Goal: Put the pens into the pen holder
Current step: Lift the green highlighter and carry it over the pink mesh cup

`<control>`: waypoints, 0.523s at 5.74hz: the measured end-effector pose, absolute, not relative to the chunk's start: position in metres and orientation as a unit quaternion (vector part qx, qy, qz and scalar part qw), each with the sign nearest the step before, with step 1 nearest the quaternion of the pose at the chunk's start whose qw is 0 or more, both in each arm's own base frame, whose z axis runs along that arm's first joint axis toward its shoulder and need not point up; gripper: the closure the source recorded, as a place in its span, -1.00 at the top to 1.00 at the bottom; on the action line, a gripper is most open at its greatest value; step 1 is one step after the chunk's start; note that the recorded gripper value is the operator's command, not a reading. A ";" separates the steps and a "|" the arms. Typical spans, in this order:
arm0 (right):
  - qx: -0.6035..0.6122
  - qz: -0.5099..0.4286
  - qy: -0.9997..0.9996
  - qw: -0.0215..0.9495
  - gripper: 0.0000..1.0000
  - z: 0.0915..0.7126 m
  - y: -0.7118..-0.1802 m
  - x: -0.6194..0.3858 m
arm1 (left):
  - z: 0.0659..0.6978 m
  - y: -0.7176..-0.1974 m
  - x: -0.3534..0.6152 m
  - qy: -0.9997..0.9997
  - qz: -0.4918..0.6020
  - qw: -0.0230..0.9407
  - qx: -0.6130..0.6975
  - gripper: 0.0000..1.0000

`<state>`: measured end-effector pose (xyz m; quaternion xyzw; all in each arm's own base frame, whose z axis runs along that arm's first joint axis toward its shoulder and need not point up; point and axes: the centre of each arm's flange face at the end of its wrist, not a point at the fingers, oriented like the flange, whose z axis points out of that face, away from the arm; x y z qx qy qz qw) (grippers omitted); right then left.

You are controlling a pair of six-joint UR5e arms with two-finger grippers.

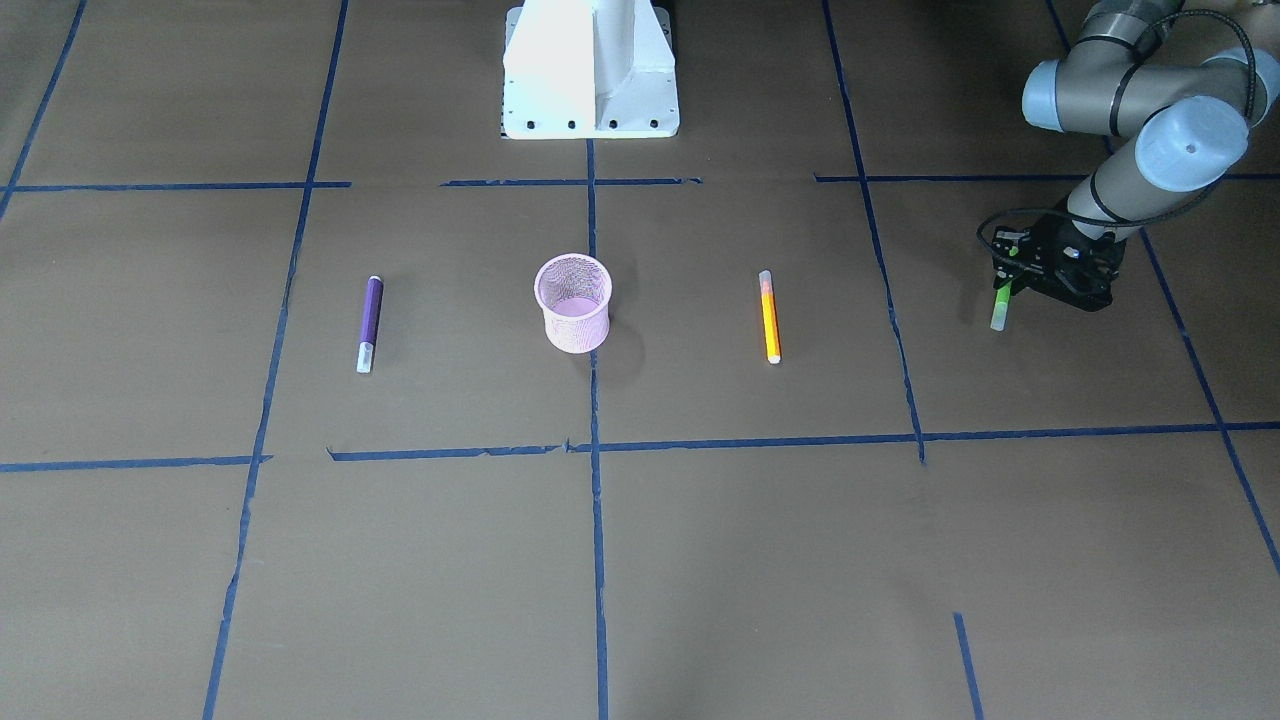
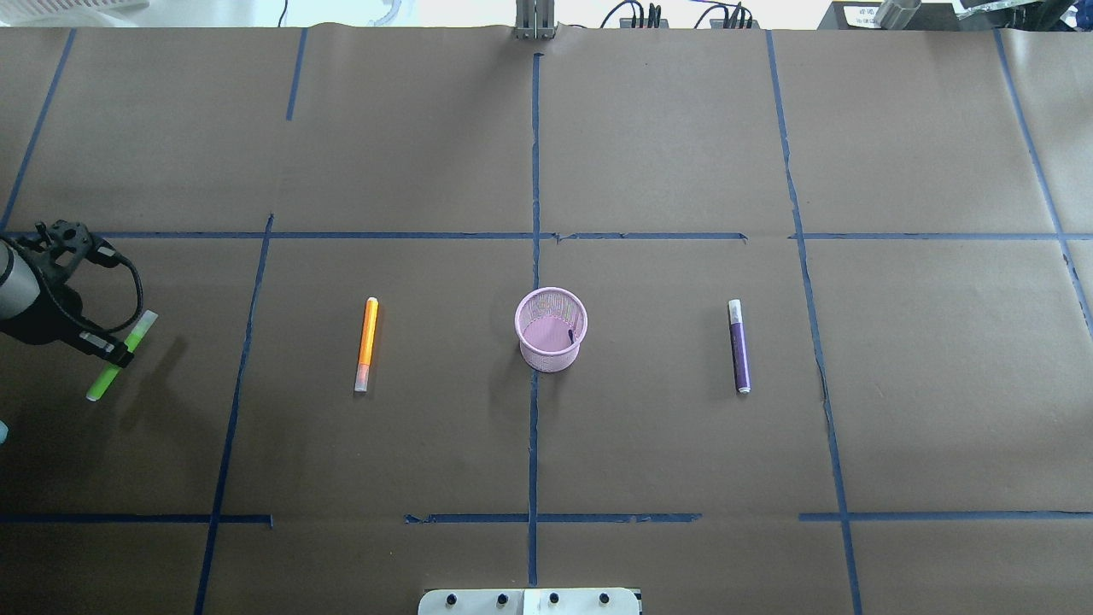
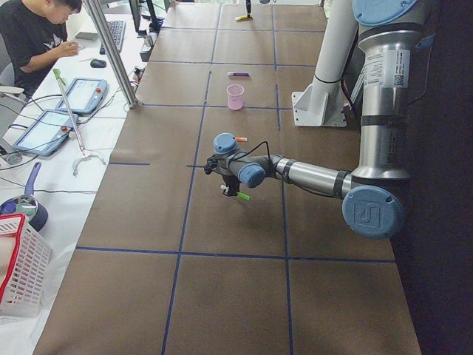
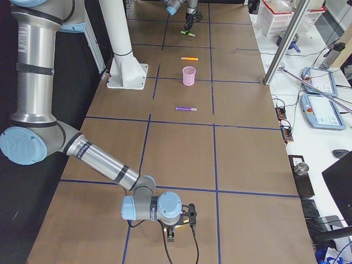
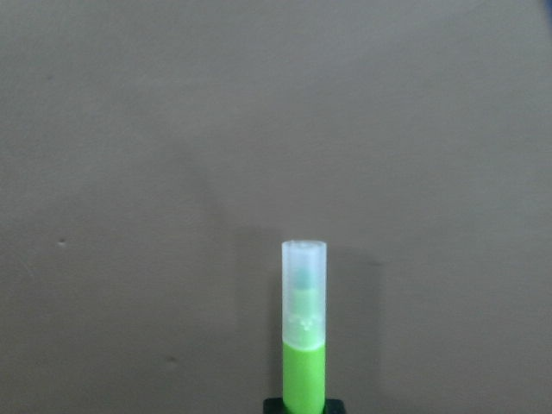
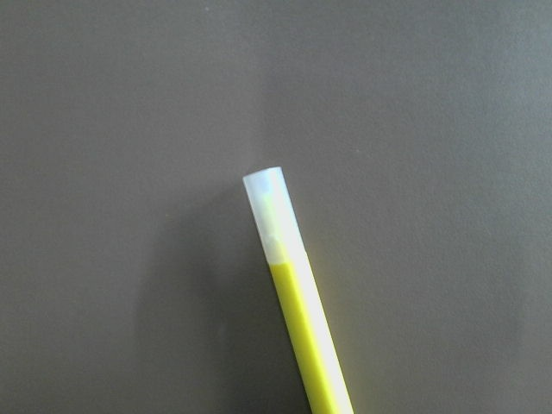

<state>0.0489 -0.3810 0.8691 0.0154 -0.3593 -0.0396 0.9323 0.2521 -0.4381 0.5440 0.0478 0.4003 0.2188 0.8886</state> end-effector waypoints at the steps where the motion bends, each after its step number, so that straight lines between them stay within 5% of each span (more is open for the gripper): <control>1: 0.015 -0.040 -0.360 0.932 1.00 0.870 -0.380 0.049 | 0.506 -0.456 0.238 0.395 0.224 0.889 0.053 -1.00; 3: 0.012 -0.039 -0.360 0.932 1.00 0.872 -0.379 0.049 | 0.395 -0.507 0.247 0.392 0.227 0.888 0.072 -1.00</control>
